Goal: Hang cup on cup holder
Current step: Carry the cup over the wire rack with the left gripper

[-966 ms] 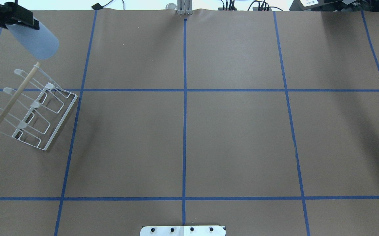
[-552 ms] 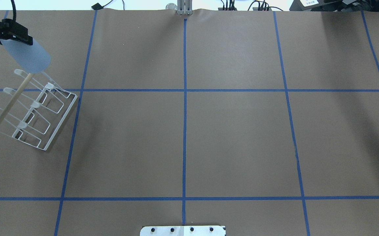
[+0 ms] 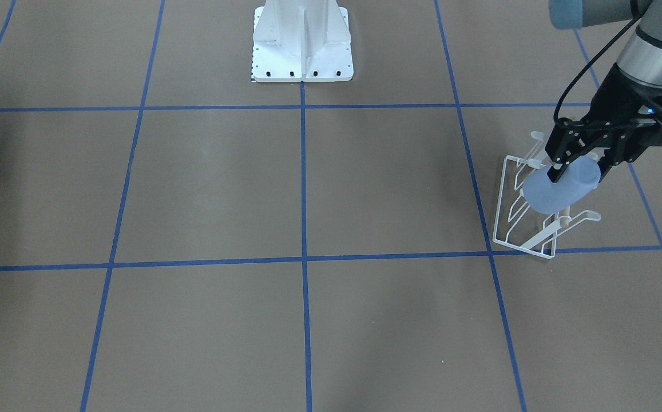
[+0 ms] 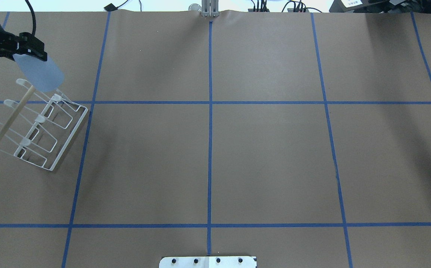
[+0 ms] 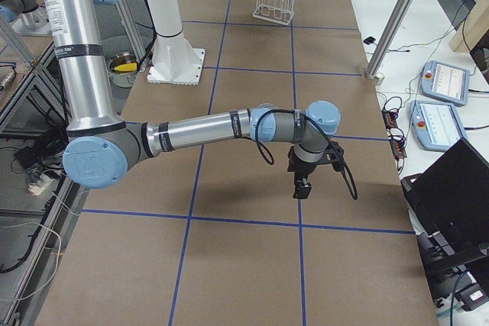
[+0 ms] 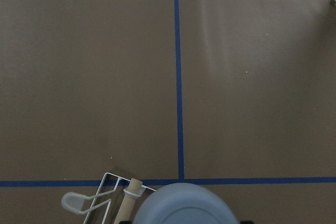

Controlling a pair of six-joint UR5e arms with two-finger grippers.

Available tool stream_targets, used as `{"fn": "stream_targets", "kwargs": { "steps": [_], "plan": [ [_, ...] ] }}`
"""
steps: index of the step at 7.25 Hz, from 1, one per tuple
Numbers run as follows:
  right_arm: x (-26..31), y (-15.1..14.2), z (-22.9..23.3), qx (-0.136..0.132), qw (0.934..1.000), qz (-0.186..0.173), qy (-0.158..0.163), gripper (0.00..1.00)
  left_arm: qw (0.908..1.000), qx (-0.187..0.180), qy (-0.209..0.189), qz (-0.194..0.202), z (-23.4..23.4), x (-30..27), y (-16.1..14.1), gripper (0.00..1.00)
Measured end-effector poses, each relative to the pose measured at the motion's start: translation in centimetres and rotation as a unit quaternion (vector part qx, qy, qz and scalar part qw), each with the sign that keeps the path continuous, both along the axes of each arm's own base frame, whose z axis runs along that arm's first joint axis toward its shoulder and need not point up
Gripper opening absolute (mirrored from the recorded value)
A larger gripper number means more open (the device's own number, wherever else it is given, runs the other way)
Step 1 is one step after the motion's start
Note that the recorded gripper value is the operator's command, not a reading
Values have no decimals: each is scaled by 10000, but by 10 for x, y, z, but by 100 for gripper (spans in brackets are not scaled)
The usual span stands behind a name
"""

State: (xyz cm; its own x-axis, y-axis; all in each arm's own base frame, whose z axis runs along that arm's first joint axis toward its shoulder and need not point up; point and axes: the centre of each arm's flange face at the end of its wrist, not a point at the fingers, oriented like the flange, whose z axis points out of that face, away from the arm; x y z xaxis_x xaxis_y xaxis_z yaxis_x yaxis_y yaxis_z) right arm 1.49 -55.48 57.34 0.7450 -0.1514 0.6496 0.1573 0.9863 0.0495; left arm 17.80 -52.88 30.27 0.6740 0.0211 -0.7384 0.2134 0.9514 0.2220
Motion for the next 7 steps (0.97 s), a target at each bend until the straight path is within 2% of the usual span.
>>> {"fn": "stream_targets", "kwargs": {
  "steps": [7],
  "plan": [
    [0,-2,-2,13,10000,3,-13,100,9989,-285,-186,313,35,40,3,0]
  ]
}}
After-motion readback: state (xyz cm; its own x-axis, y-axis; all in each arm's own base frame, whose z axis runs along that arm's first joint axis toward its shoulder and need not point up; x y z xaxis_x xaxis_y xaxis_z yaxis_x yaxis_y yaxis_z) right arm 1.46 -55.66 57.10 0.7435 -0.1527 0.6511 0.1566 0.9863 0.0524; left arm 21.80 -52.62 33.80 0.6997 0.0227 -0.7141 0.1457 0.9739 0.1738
